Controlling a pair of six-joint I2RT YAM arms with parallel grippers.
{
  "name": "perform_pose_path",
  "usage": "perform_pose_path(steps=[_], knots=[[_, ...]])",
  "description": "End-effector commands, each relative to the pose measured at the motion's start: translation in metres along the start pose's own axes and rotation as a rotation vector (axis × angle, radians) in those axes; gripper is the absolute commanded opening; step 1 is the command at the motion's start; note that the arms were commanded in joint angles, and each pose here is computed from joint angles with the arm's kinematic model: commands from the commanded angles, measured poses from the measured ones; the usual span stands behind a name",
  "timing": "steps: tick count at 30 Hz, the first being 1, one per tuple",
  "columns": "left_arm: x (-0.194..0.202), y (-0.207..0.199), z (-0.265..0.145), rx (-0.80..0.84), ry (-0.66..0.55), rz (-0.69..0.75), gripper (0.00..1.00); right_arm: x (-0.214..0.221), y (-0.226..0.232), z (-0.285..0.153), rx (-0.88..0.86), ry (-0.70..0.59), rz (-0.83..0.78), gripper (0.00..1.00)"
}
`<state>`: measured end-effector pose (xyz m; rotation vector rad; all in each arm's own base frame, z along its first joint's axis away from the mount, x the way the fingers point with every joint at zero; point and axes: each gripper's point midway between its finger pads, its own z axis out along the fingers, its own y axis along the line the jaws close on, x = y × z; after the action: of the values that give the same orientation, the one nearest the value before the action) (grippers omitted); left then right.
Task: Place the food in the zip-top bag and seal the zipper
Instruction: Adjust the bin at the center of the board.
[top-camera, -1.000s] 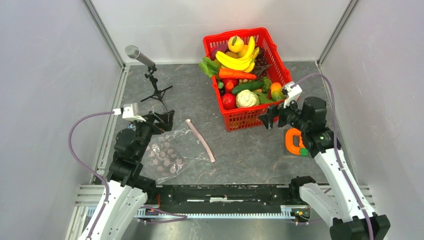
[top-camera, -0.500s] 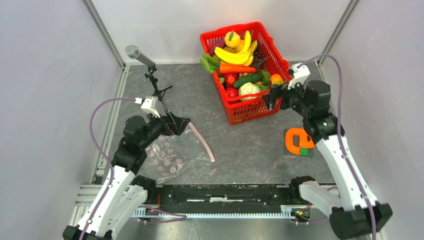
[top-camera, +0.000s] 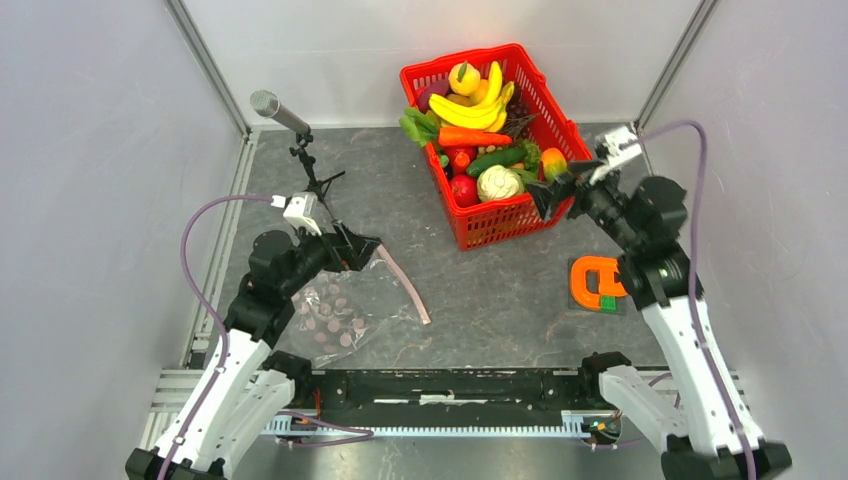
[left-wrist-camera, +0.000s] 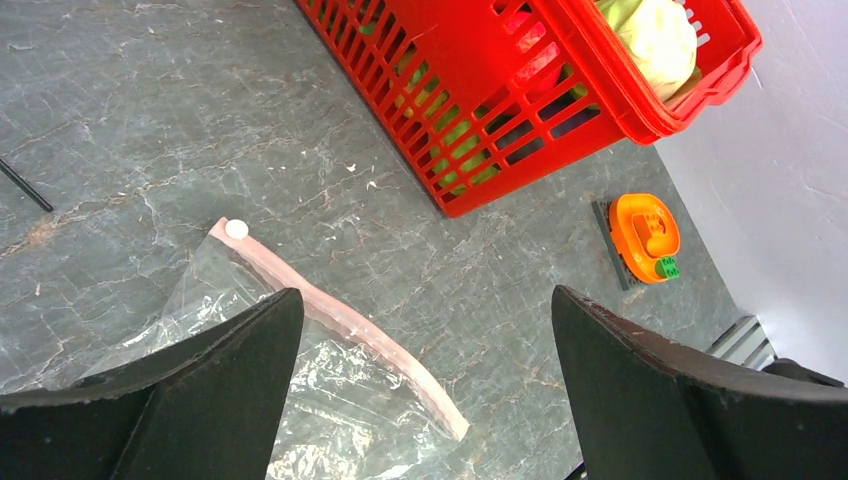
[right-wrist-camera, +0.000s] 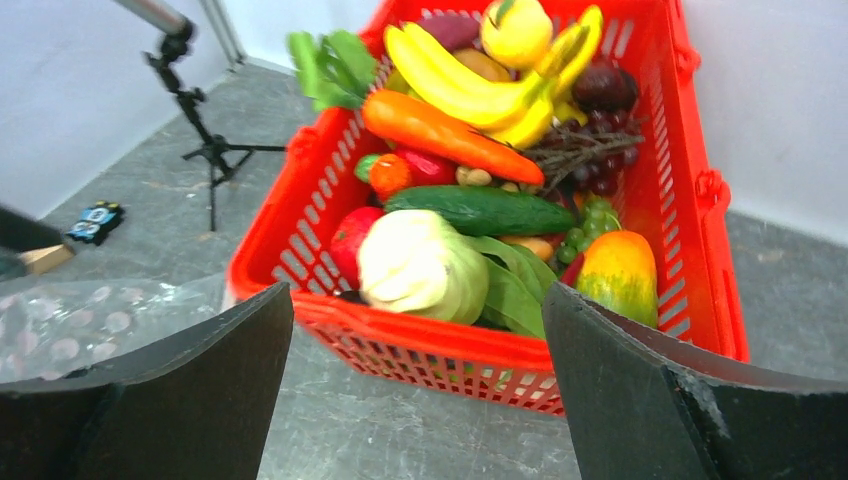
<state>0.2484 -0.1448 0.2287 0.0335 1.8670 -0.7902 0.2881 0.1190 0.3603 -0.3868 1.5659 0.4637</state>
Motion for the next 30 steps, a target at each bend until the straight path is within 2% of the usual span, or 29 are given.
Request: perform_pose_path(steps=[1, 7, 11, 15, 22, 26, 30], knots=[[-0.014, -0.009, -0.002, 0.029, -0.032, 0.034, 1.00, 0.014, -0.041, 0.048, 0.137, 0.089, 0.038, 0.98], [-0.007, -0.006, -0.003, 0.020, -0.020, 0.014, 1.00, 0.038, -0.110, 0.096, 0.383, 0.222, 0.020, 0.98], [-0.006, -0.004, -0.002, 0.011, -0.014, 0.008, 1.00, 0.088, -0.128, 0.109, 0.378, 0.373, 0.095, 0.98], [-0.002, -0.001, -0.002, -0.002, -0.001, 0.005, 1.00, 0.137, -0.147, 0.074, 0.523, 0.473, 0.115, 0.98], [-0.001, -0.002, 0.004, 0.004, 0.020, 0.009, 1.00, 0.214, -0.205, -0.022, 0.855, 0.652, 0.184, 0.99], [0.002, -0.002, 0.007, 0.010, 0.055, 0.009, 1.00, 0.222, -0.203, -0.030, 0.802, 0.607, 0.207, 0.98], [0.005, -0.006, 0.010, 0.034, 0.074, -0.002, 1.00, 0.213, -0.212, -0.037, 0.859, 0.669, 0.191, 0.98]])
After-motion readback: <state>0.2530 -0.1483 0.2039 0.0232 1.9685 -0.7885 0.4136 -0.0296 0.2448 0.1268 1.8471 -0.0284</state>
